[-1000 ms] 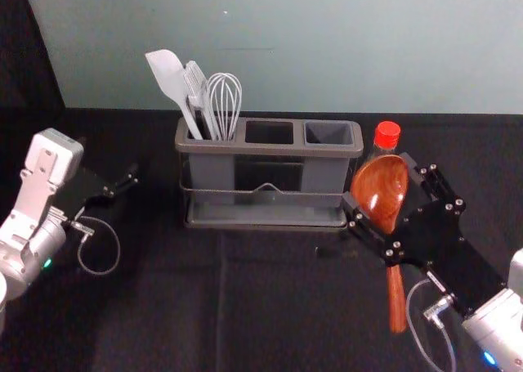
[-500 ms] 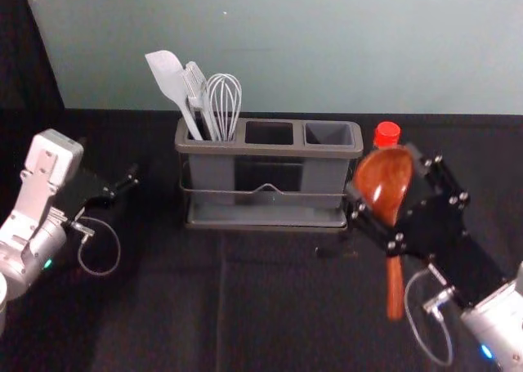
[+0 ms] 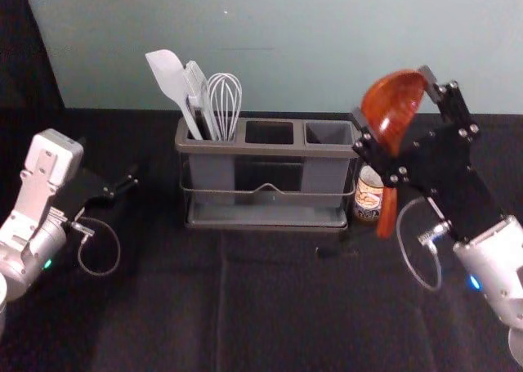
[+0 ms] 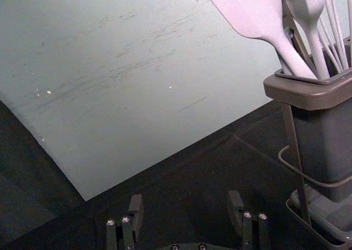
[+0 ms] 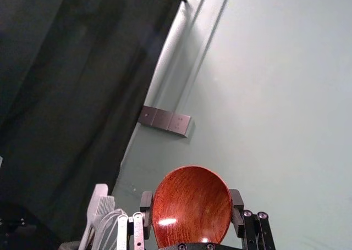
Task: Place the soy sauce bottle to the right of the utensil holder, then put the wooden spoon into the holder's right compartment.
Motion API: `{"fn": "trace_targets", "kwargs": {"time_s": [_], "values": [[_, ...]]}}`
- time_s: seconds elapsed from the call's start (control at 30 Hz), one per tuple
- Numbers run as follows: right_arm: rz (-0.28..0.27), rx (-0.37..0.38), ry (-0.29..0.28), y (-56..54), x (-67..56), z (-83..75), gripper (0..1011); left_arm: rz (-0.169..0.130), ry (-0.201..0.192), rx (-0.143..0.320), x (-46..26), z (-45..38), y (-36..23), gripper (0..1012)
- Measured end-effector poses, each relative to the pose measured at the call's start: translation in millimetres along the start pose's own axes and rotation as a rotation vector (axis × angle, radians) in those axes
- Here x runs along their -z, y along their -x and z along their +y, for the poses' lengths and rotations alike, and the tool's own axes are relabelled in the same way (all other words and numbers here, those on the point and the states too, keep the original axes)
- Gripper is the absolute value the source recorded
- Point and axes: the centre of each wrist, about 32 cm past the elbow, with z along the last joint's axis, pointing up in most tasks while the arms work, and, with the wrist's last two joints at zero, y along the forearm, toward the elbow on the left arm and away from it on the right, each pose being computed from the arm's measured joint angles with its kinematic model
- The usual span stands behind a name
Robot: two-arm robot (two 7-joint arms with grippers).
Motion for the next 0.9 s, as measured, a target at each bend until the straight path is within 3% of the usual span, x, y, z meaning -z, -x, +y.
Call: {"fn": "trace_targets", "kwargs": {"time_s": [0.3,0.53,0.9], "values": [[0.017,-0.046,-0.047,-14.7,26.0,32.9,838,0.000,0.000,0.000,0.0,0.0,0.0,1005],[-0.007,-0.073,-0.116,-28.1,51.0,66.5,838,0.000,0.000,0.000,0.0,0.0,0.0,1005],[-0.020,-0.047,-0.196,-33.2,81.8,100.1,838,0.000,0.000,0.000,0.0,0.0,0.0,1005]]}}
